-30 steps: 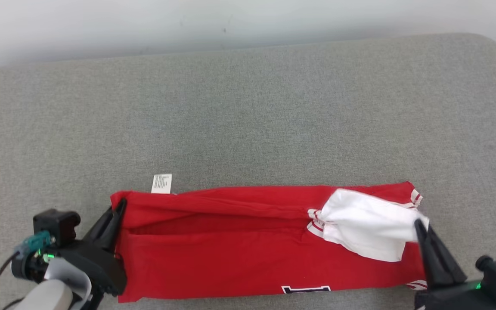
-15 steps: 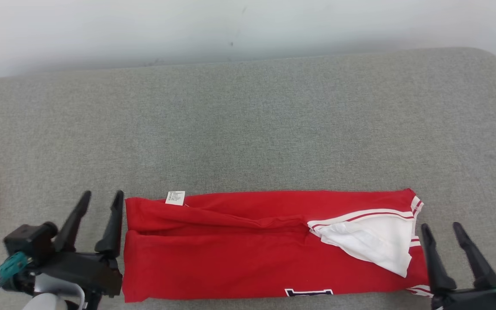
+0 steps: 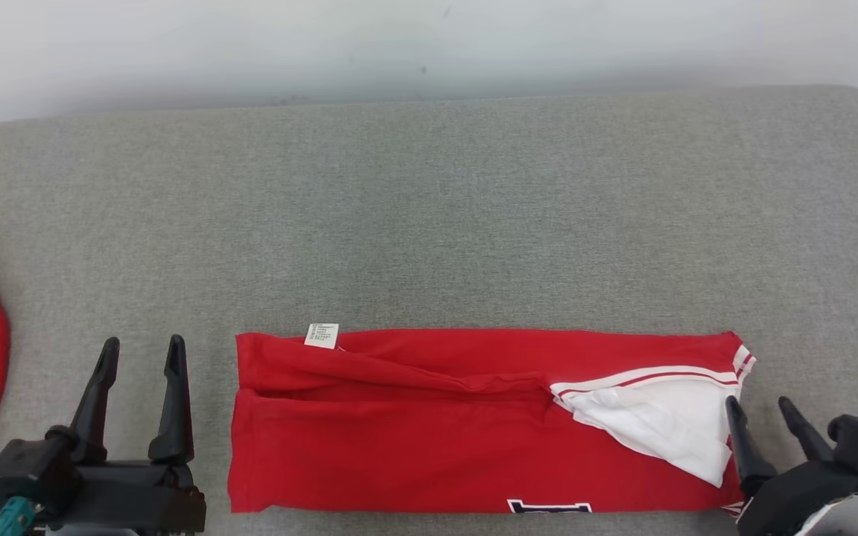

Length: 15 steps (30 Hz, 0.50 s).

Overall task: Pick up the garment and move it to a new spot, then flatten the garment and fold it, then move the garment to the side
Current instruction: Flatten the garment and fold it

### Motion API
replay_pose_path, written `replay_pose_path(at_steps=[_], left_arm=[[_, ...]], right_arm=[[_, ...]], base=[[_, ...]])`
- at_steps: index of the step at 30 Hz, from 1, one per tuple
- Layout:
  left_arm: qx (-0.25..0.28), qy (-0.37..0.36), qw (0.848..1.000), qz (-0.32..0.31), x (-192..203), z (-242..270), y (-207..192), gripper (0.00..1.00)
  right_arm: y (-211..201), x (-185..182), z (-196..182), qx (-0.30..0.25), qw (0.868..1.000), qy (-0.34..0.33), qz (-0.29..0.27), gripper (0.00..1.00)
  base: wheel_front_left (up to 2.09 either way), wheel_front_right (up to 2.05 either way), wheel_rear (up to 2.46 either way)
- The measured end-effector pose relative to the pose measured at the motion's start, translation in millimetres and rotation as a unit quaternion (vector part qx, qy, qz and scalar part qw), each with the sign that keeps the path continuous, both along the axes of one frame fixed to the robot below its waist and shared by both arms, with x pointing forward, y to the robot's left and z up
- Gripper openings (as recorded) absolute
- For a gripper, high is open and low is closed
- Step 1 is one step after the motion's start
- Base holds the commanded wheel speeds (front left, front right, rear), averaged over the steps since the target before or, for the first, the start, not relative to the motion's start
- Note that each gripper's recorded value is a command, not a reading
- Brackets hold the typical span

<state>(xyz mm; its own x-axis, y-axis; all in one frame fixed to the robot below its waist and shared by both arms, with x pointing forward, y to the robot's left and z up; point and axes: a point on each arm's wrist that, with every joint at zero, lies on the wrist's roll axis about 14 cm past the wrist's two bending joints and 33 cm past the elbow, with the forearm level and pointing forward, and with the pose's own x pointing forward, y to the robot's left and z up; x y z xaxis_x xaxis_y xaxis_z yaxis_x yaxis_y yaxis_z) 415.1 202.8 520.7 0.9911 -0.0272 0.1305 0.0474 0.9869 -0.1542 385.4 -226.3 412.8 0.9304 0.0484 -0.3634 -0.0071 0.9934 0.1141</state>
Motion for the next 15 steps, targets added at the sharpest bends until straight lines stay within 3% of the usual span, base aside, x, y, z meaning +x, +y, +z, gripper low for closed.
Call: replay_pose_path(at_steps=[8, 9, 10, 11, 15], left_arm=[[0.025, 0.005, 0.999, 0.029, -13.1, -5.7, 14.6, 1.00], [0.024, 0.006, 0.999, 0.032, -14.4, -6.3, 15.2, 1.00], [0.024, 0.008, 0.999, 0.034, -16.0, -7.3, 16.5, 1.00], [0.023, 0.009, 0.999, 0.037, -17.5, -8.2, 18.2, 1.00], [0.024, 0.014, 0.999, 0.043, -20.6, -11.5, 20.3, 1.00]], right_arm=[[16.8, 1.7, -39.9, 0.010, 0.998, 0.066, 0.021, 1.00], [18.9, 1.8, -42.2, 0.012, 0.997, 0.071, 0.024, 0.96], [21.0, 1.7, -44.1, 0.014, 0.997, 0.076, 0.028, 0.45], [23.6, 1.6, -45.3, 0.018, 0.996, 0.079, 0.029, 0.00], [32.1, 2.4, -46.2, 0.031, 0.995, 0.085, 0.039, 0.00]], base=[[0.00, 0.00, 0.00], [0.00, 0.00, 0.00], [0.00, 0.00, 0.00], [0.00, 0.00, 0.00], [0.00, 0.00, 0.00]])
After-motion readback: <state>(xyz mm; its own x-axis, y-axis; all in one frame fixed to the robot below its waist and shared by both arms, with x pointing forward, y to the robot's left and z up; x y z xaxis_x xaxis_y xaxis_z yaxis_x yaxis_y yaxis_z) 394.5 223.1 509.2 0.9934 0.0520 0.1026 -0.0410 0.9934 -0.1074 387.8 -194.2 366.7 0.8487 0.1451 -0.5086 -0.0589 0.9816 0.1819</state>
